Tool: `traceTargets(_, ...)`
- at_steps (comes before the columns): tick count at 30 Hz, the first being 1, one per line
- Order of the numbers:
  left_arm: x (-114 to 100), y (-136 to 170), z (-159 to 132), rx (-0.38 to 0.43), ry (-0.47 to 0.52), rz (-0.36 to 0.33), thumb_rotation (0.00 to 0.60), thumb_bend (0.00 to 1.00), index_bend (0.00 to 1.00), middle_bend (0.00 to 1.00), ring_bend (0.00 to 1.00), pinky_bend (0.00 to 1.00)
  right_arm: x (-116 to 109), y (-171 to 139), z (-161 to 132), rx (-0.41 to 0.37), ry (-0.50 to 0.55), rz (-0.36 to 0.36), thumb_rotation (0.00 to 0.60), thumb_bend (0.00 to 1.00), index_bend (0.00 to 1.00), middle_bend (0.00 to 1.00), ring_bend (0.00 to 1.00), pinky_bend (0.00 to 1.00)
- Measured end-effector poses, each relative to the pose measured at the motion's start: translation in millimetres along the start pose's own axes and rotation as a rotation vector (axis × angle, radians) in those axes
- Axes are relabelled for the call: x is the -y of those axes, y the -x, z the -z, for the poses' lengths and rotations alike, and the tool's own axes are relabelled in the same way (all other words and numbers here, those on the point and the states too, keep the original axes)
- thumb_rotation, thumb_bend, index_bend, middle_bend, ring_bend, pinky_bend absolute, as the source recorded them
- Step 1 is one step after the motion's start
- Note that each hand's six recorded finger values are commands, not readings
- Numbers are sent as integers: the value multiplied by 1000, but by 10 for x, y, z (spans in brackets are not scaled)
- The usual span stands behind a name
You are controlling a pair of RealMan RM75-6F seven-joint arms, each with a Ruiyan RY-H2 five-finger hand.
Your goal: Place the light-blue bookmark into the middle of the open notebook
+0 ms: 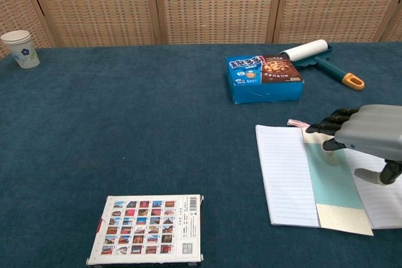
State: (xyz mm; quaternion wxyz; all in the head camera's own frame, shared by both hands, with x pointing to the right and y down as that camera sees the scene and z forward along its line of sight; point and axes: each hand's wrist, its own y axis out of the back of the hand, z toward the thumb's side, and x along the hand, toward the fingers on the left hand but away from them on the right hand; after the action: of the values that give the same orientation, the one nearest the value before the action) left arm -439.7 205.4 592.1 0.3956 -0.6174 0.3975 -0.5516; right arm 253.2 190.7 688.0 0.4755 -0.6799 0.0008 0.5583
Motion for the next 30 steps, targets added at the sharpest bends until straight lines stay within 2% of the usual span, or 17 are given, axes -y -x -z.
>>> traceTargets(30, 8, -5, 5, -2, 0, 5, 600, 51, 0, 0, 0, 0, 1, 91, 11, 2, -12, 8, 600, 664, 375, 0, 0, 0)
